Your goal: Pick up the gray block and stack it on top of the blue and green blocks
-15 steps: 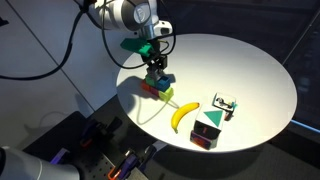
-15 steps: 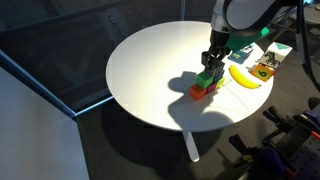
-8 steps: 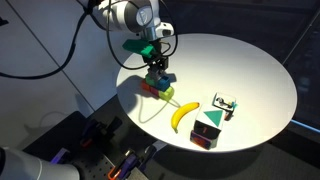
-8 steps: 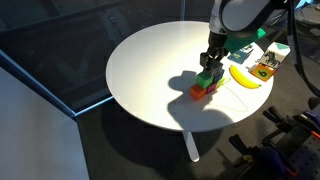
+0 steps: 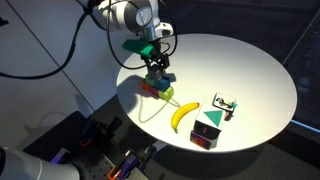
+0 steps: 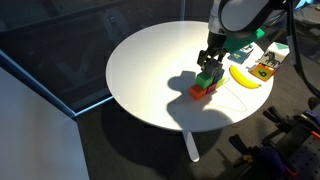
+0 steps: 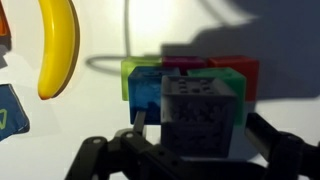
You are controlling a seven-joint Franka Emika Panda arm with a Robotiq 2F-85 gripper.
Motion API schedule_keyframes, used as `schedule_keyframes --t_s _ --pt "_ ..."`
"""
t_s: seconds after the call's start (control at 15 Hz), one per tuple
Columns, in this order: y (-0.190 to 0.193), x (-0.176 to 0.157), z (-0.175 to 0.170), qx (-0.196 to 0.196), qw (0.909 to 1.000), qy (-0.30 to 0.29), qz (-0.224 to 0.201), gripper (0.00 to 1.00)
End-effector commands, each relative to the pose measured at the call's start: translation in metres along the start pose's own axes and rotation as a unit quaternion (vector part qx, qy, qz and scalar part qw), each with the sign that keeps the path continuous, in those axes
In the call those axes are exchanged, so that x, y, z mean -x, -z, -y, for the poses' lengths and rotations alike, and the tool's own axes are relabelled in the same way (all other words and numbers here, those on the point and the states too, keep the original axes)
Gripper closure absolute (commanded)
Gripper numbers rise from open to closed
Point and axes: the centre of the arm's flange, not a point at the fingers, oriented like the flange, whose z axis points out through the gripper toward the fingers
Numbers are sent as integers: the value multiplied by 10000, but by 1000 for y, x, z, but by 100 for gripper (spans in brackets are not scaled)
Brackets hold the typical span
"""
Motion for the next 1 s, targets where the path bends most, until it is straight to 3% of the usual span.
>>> schedule_keyframes --t_s 0.0,0.6,0.93 --pt "11 2 1 -92 9999 71 -4 0" --pt "52 21 14 -58 9998 126 -112 0" --pt "68 47 19 -25 9997 212 118 0"
